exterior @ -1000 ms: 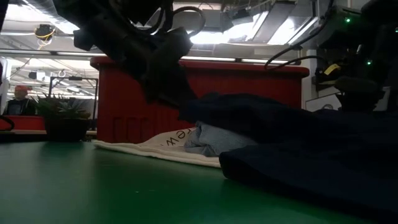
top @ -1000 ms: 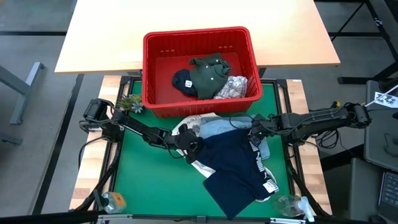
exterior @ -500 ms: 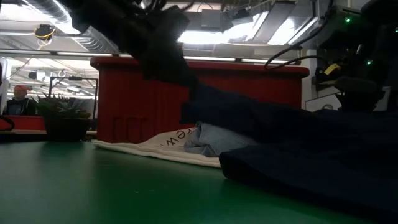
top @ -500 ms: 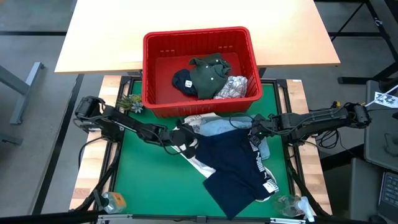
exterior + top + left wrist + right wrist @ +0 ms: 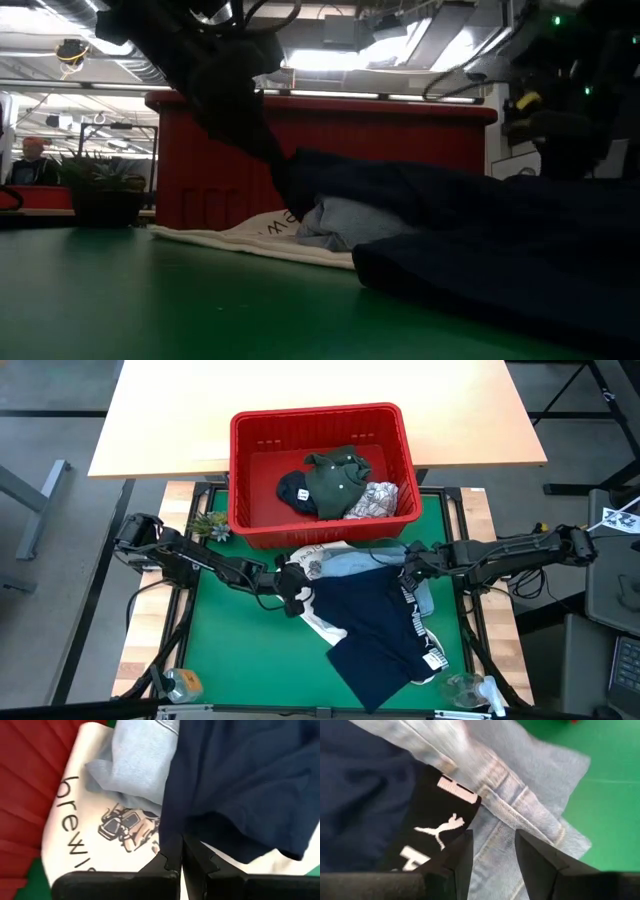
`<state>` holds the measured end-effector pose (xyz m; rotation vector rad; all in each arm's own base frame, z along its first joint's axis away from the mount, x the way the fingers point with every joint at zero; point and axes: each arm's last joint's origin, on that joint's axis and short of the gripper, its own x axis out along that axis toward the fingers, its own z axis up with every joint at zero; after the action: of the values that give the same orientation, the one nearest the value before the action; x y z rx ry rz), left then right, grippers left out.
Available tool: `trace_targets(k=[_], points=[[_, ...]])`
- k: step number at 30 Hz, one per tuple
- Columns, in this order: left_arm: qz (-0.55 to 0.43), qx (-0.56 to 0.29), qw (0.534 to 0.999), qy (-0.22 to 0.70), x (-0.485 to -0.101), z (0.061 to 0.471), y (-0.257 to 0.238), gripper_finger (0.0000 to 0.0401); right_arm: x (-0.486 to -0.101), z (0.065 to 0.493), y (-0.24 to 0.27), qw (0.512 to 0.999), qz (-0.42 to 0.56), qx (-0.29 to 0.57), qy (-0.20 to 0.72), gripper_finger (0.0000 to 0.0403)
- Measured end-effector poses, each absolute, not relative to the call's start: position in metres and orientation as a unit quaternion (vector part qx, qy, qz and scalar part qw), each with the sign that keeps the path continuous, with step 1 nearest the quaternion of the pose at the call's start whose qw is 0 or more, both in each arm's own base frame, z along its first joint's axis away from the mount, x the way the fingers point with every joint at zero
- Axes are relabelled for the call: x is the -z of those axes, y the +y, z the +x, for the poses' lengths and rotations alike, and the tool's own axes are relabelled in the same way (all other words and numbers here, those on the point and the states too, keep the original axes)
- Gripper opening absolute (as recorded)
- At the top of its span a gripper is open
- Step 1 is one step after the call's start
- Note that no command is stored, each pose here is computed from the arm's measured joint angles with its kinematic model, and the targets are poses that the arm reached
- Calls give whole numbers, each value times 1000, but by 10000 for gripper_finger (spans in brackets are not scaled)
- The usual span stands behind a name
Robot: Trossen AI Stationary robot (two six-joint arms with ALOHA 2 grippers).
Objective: Fold laundry
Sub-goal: Fold the dark blue boxer
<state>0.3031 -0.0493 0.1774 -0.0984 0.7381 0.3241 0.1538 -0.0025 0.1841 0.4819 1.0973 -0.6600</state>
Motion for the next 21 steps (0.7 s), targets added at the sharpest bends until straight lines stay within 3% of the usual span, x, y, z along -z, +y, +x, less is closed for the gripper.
trace_targets(k=[7,21], points=[[-63,-158,918,358,-177,303,-49,7,-220,164,-2,809,169,257,500,147],[-91,-167,917,351,-178,304,-49,136,-224,169,-2,830,136,233,489,147]])
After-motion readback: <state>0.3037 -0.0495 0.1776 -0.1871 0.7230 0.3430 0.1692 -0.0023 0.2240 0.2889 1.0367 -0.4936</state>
